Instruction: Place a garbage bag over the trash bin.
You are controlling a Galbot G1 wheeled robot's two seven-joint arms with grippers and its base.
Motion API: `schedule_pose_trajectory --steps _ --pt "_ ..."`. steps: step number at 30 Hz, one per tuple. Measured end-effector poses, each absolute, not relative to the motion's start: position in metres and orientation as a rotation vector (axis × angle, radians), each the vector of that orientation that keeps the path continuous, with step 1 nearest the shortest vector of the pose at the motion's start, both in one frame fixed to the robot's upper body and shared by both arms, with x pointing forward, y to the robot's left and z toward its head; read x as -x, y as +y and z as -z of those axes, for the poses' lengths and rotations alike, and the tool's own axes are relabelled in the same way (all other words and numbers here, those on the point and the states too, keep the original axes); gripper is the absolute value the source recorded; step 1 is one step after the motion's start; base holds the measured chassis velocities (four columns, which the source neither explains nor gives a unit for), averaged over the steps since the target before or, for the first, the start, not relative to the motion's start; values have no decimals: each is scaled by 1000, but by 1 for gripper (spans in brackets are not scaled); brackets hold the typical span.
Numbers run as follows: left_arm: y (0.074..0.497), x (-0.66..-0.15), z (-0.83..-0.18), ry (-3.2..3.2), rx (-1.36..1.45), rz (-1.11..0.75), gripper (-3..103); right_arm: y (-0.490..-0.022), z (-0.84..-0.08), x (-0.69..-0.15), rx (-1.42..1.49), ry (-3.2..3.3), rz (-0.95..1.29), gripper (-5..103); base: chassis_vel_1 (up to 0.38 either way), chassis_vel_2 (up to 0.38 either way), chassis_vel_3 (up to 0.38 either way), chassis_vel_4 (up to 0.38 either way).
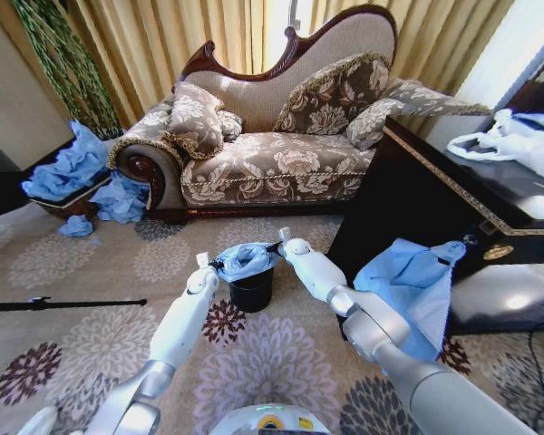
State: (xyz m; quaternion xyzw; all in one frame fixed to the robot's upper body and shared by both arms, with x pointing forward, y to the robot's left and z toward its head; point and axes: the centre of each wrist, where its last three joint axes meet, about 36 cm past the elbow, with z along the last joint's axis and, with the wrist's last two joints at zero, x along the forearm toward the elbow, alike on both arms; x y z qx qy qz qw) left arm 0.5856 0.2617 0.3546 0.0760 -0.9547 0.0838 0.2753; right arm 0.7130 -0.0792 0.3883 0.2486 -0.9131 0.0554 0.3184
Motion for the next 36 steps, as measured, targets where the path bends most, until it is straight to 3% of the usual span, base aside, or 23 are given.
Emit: schedule_pose_trajectory --steps 21,36 --pt "261 -568 -342 -2565 -124 -228 0 -81 -386 -711 -727 -2404 -220 0 0 0 0 0" --pt "254 -539 -326 -2531 -69 -233 0 -115 -381 -708 -793 -2358 -280 0 0 0 0 0"
